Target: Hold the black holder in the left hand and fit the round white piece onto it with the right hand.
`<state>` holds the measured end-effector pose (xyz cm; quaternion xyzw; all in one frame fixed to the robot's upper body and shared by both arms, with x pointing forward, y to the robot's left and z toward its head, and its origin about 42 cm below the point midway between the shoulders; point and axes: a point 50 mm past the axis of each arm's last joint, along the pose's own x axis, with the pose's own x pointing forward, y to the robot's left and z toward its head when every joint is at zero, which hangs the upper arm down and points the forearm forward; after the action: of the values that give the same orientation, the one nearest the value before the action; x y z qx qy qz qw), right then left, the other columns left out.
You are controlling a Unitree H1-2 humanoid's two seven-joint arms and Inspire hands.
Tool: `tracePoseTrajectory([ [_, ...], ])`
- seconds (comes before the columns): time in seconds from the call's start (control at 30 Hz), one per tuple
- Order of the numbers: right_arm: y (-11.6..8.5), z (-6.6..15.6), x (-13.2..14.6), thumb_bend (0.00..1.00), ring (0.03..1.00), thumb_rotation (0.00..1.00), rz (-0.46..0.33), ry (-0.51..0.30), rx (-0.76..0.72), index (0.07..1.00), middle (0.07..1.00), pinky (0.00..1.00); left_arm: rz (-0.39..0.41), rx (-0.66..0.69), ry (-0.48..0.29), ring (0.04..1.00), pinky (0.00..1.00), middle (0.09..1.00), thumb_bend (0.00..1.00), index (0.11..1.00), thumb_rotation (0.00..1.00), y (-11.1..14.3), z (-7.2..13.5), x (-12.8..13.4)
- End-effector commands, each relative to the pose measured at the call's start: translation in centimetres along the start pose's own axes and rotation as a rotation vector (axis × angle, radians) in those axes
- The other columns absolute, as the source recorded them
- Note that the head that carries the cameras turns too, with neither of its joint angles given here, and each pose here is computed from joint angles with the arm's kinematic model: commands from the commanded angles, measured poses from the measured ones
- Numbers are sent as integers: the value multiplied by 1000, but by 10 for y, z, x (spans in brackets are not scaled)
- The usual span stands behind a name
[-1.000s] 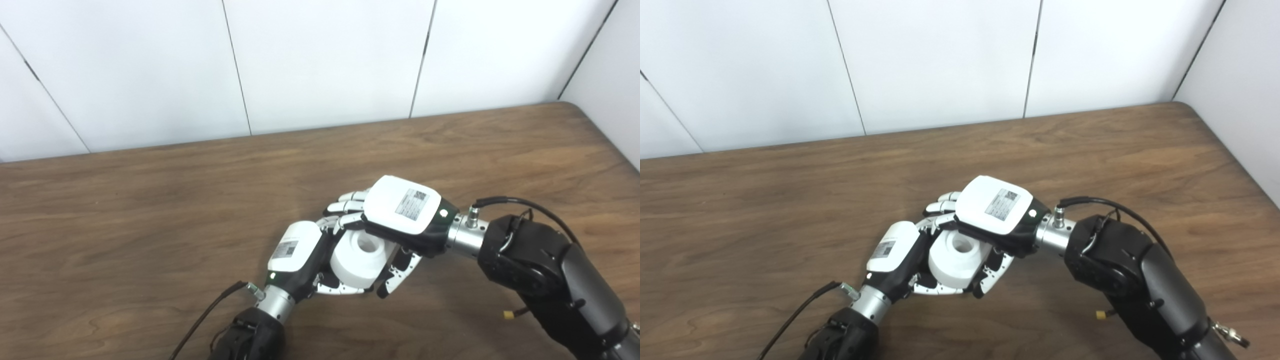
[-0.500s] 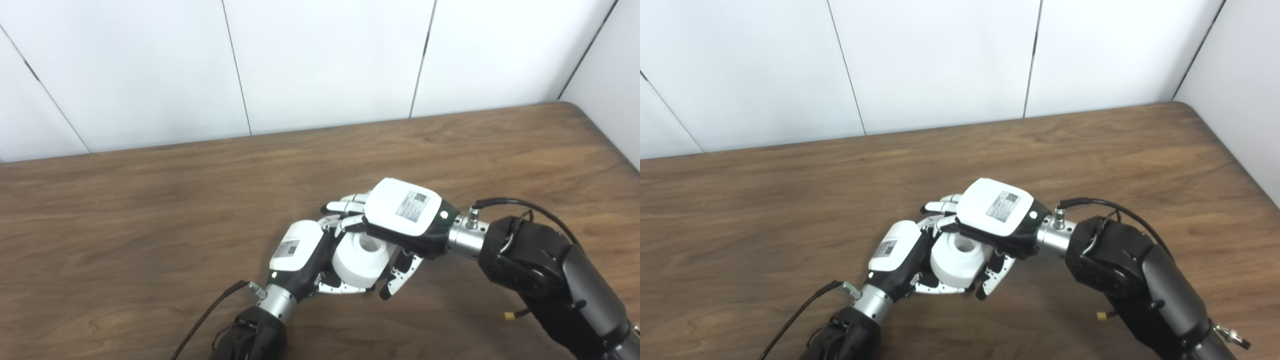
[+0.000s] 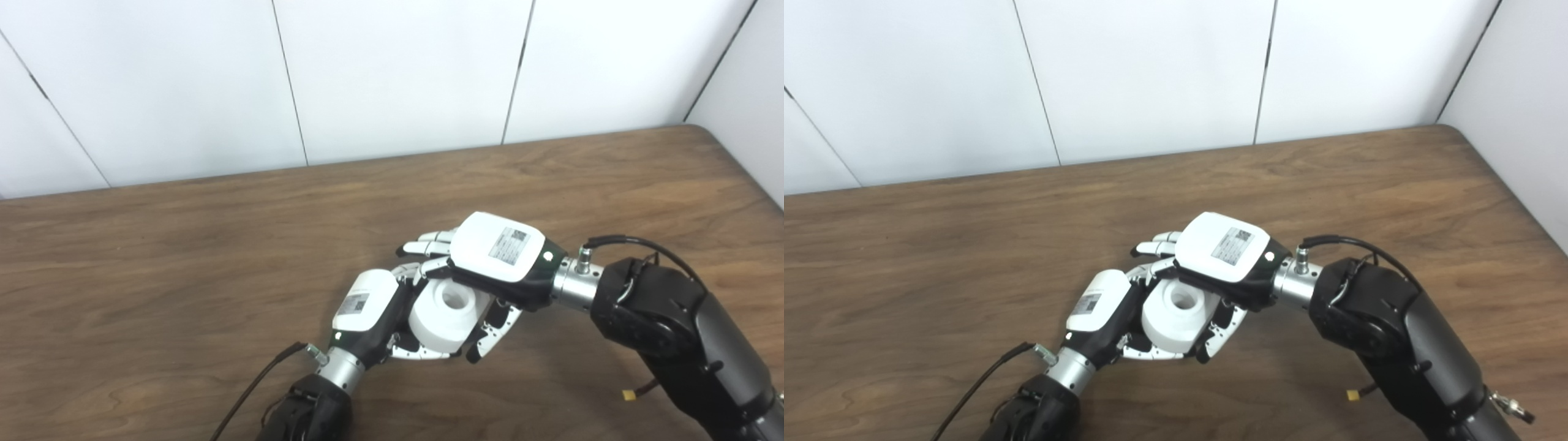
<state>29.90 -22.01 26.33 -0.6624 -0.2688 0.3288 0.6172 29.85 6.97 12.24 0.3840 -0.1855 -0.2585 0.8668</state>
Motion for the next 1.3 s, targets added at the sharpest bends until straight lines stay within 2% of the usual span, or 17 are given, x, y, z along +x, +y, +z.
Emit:
tracePoseTrajectory([
  [0.0,-21,0,-3,951,862,379,-68,-10,-38,935,905,635,-22,-7,0,847,969,718,522,482,54,-5,0,0],
  [0.67,-33,-3,-5,989,842,325,-100,-6,-29,994,941,609,-34,-18,17,853,992,725,523,483,55,-8,-5,-4],
  [0.83,-36,-4,-5,1000,848,357,-115,12,-7,1000,965,616,-33,-18,20,854,994,726,523,483,56,-7,-7,-5],
  [0.93,-38,-5,-6,971,868,472,-120,28,-2,1000,975,634,-29,-18,18,853,989,723,523,482,56,-7,-9,-5],
  [1.07,-42,-8,-7,931,880,702,-145,48,4,1000,971,647,-28,-17,20,853,988,723,523,482,55,-6,-12,-7],
  [1.27,-47,-17,-13,851,888,919,-209,85,64,1000,961,638,-23,-23,26,852,989,723,522,483,55,-6,-16,-10],
])
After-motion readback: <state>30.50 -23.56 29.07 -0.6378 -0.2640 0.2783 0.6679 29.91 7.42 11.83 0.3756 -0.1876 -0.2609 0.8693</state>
